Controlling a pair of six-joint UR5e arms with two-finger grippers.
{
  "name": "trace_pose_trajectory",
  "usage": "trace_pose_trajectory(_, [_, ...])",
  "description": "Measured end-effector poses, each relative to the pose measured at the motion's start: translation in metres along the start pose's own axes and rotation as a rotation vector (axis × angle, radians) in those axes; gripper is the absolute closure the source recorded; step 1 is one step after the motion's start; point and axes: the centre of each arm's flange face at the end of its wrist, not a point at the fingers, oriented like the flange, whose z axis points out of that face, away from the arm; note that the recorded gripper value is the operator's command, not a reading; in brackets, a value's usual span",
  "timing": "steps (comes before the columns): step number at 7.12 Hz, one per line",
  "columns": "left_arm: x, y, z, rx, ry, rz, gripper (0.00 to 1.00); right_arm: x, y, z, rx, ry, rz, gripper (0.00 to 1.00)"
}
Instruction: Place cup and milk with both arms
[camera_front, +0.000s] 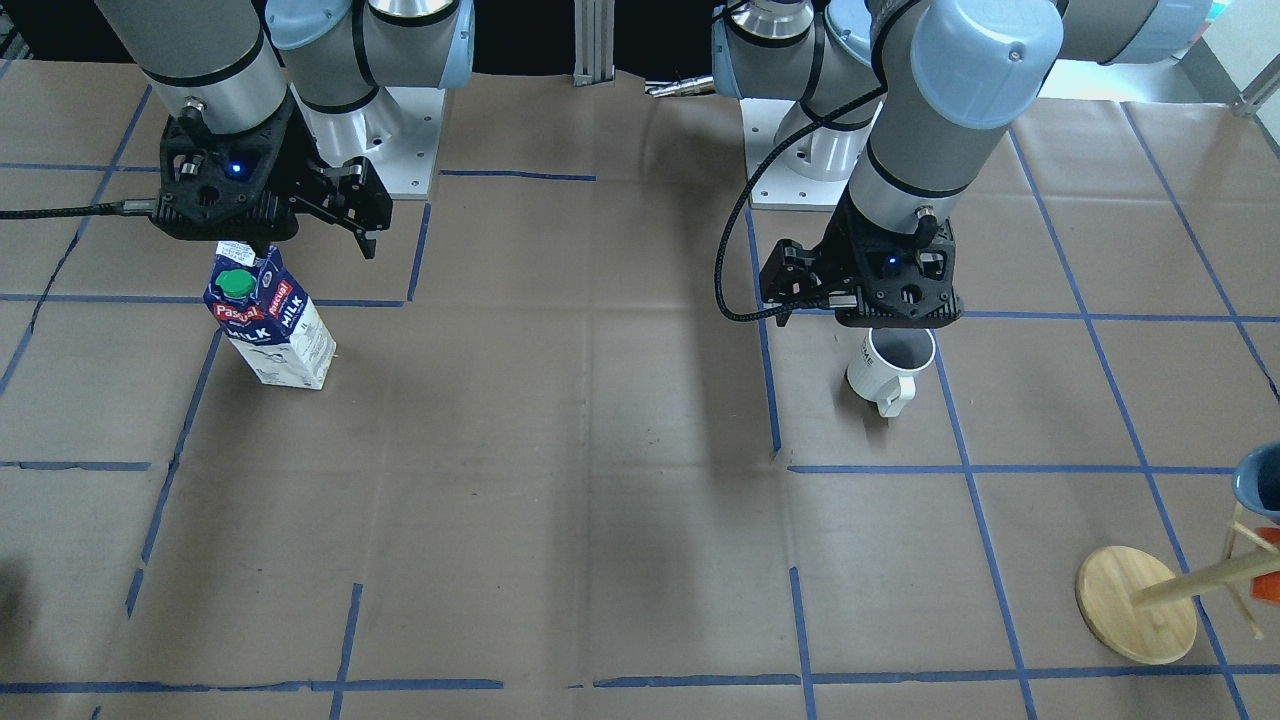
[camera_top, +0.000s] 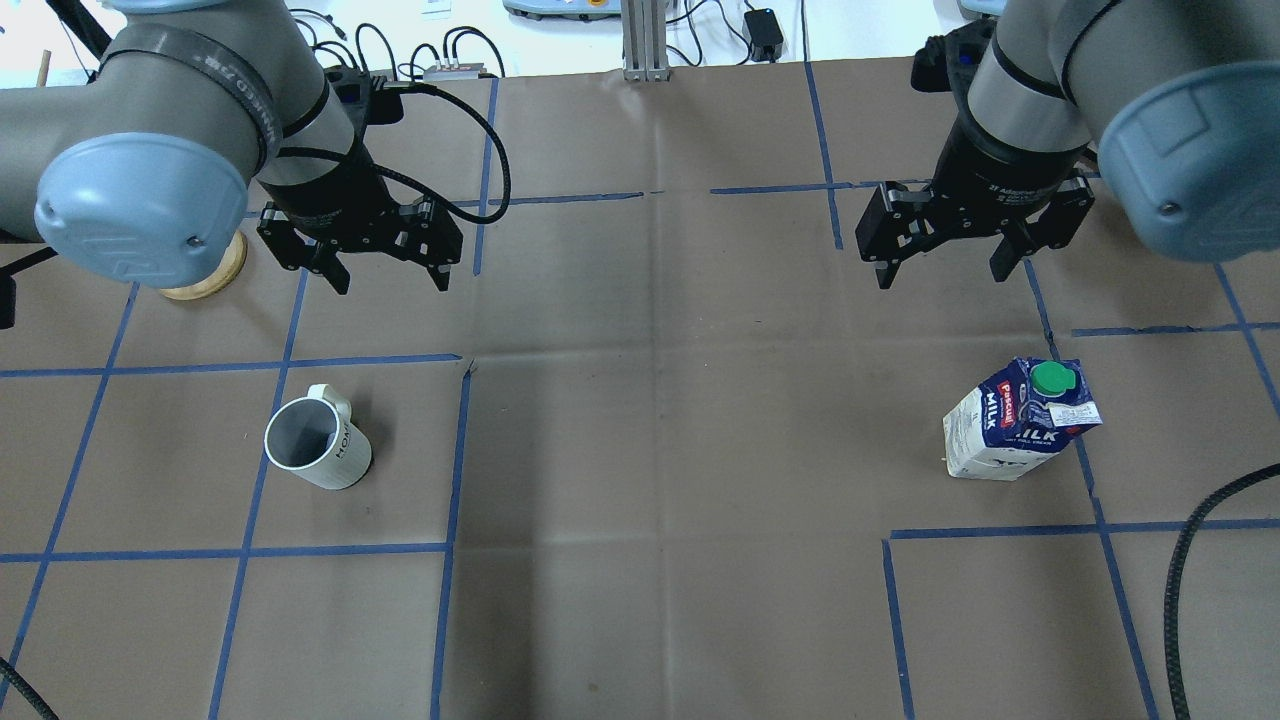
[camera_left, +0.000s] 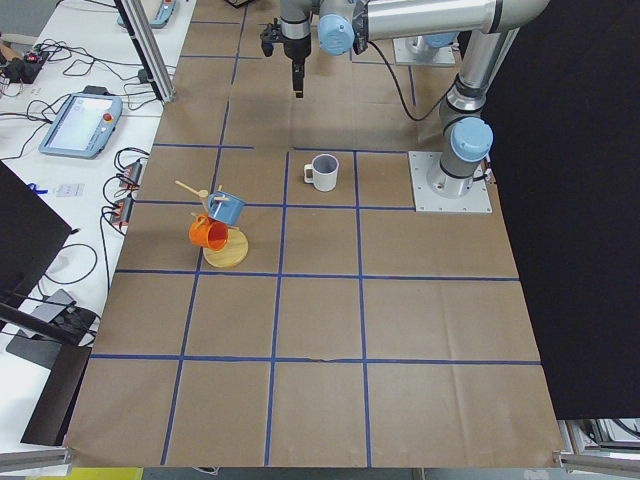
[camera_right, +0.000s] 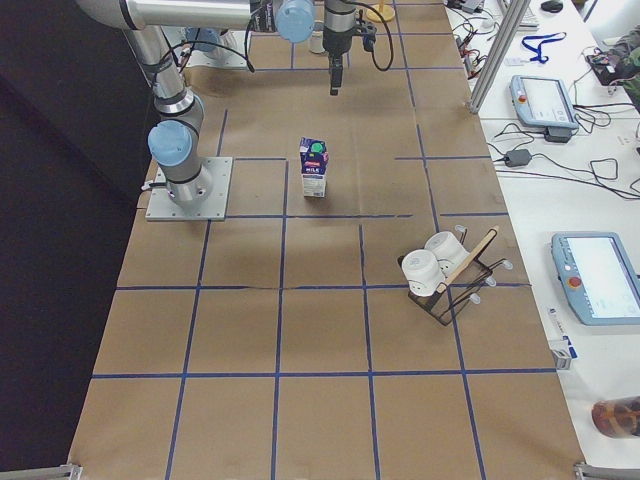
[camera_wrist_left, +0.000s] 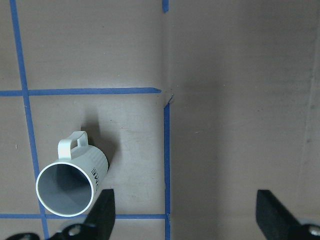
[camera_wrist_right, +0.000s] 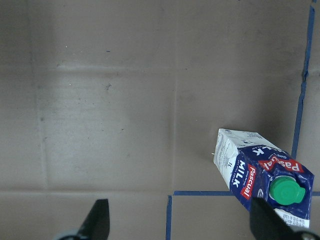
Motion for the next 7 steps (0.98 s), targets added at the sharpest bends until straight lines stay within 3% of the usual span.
trace_pose_trajectory(2, [-0.0002, -0.0006, 0.0003, 0.005, 0.000, 0.004, 0.00, 0.0018, 0.0015, 0.0076, -0.014, 0.003, -0.034, 0.00])
trace_pose_trajectory(7, [0.0011, 0.0039, -0.0028, 0.009, -0.002, 0.004, 0.00, 0.0037, 0.0007, 0.0091, 0.007, 0.002, -0.054, 0.00])
